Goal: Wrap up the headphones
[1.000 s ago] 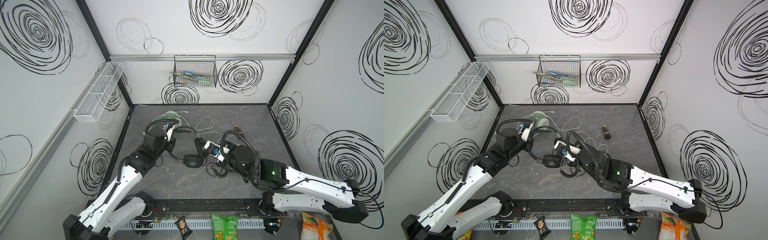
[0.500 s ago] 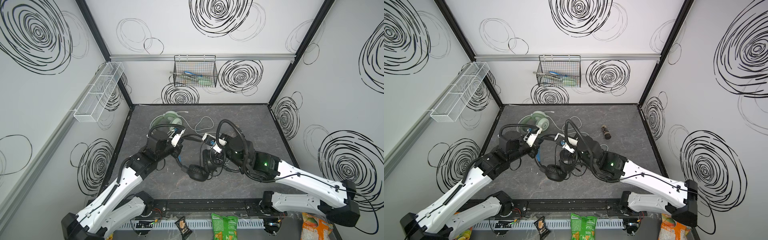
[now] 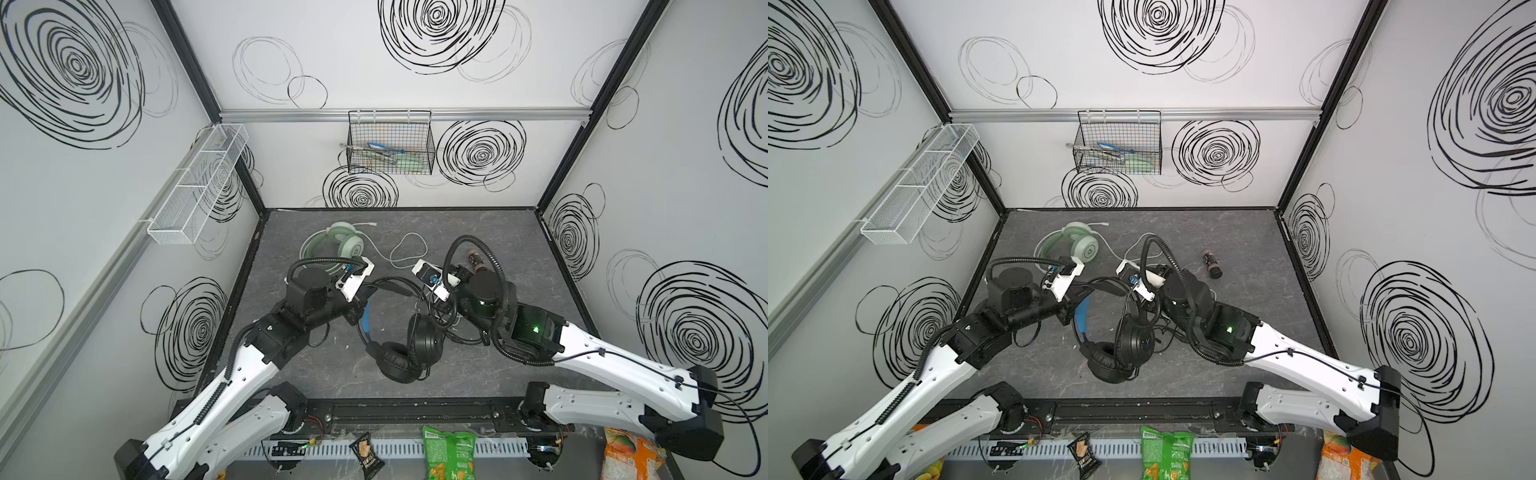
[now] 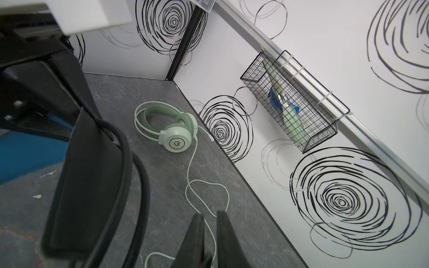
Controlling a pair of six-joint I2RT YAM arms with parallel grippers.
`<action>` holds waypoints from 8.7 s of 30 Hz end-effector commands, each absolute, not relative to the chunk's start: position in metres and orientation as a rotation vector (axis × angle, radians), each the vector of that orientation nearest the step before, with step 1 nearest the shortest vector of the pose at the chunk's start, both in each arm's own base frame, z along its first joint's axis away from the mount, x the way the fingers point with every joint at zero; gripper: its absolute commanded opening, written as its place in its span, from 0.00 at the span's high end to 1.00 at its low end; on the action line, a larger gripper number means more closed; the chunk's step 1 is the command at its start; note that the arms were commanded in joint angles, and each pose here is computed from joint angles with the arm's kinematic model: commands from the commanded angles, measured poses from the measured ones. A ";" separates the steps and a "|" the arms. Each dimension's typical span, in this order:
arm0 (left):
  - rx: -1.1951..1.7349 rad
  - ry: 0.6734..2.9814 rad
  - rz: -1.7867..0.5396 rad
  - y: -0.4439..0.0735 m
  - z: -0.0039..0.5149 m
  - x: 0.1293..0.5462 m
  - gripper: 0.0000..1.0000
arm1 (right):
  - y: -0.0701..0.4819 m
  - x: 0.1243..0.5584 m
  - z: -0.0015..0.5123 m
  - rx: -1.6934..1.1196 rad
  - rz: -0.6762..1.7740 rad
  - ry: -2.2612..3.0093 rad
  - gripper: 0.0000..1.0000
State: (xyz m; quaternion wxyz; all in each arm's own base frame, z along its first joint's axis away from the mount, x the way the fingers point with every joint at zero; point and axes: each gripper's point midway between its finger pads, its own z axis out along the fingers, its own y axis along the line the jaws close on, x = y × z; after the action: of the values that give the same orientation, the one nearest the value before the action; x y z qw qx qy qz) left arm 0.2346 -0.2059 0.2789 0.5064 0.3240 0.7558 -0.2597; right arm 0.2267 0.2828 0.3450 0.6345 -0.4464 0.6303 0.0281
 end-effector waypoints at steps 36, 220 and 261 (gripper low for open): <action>0.548 1.381 -1.136 -0.212 0.436 0.195 1.00 | 0.283 0.221 0.331 -0.796 0.553 1.340 0.56; 0.312 1.576 0.466 -0.172 0.325 0.302 1.00 | 0.330 0.185 0.273 -0.811 0.372 1.585 1.00; 0.500 1.497 0.616 -0.188 0.394 0.264 1.00 | 0.278 0.217 0.295 -0.579 0.168 1.543 0.86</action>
State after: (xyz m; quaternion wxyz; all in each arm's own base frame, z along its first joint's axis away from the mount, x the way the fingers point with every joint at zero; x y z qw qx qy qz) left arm 0.2688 -0.2062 0.3631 0.6544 0.2600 0.6606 0.2602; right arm 0.2061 0.2910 0.2826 0.6586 -0.3143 0.6812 0.0586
